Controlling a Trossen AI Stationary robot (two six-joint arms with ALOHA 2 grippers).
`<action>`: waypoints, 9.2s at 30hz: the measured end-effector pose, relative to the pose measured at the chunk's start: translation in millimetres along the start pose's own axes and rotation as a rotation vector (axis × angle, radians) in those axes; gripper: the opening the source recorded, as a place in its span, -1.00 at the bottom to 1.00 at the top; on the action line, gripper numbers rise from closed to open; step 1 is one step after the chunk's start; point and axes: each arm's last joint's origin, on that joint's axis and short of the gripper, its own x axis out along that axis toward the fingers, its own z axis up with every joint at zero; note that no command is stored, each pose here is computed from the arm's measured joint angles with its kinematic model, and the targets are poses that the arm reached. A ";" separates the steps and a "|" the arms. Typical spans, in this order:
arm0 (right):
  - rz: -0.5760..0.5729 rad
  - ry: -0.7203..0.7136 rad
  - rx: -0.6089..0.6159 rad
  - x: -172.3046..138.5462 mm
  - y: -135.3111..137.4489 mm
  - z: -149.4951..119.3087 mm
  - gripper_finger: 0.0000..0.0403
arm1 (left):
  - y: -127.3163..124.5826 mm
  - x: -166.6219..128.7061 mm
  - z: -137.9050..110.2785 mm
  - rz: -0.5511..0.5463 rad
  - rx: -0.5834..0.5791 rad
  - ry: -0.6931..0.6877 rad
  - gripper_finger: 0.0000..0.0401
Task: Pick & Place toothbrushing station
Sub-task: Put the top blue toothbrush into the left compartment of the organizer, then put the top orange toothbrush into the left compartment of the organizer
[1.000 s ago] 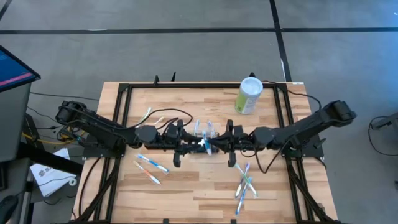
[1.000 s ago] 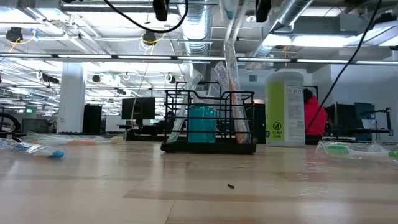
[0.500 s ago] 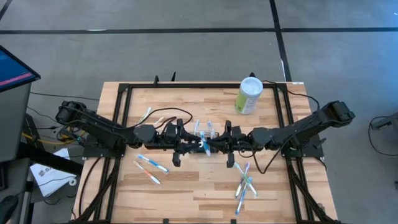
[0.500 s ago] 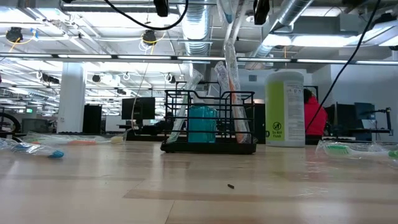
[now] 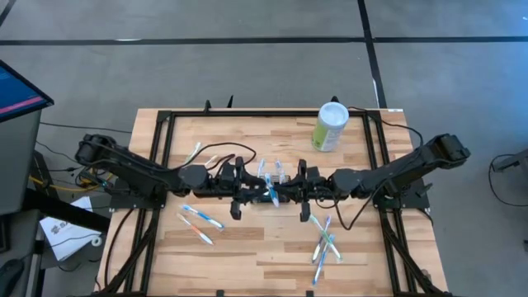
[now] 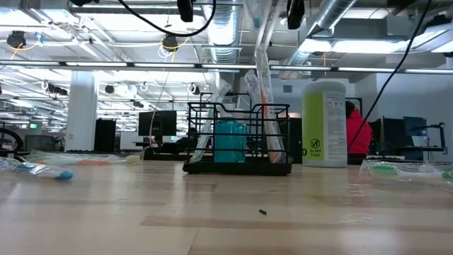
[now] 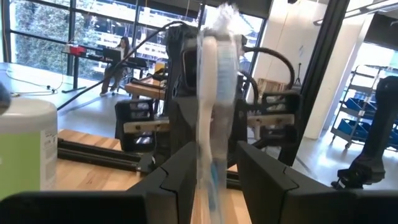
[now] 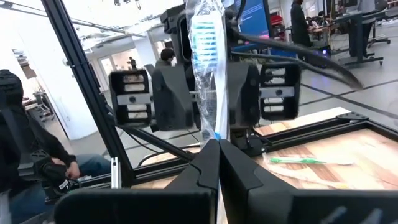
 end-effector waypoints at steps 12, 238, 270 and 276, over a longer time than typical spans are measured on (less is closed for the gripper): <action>0.021 0.034 -0.021 20.5 6.4 -5.4 -1.00 | 1.9 3.3 -3.2 0.004 -0.004 -0.014 -0.46; -0.014 0.345 -0.171 -12.1 7.9 -6.4 -1.00 | 130.0 -124.0 -68.3 0.856 -0.196 0.795 -0.53; -0.022 0.349 -0.164 -11.7 6.2 -6.5 -1.00 | 157.5 -136.4 -85.4 0.981 -0.164 1.013 -0.53; -0.022 0.349 -0.164 -11.7 6.2 -6.5 -1.00 | 162.2 -137.2 -87.3 0.995 -0.168 1.029 -0.53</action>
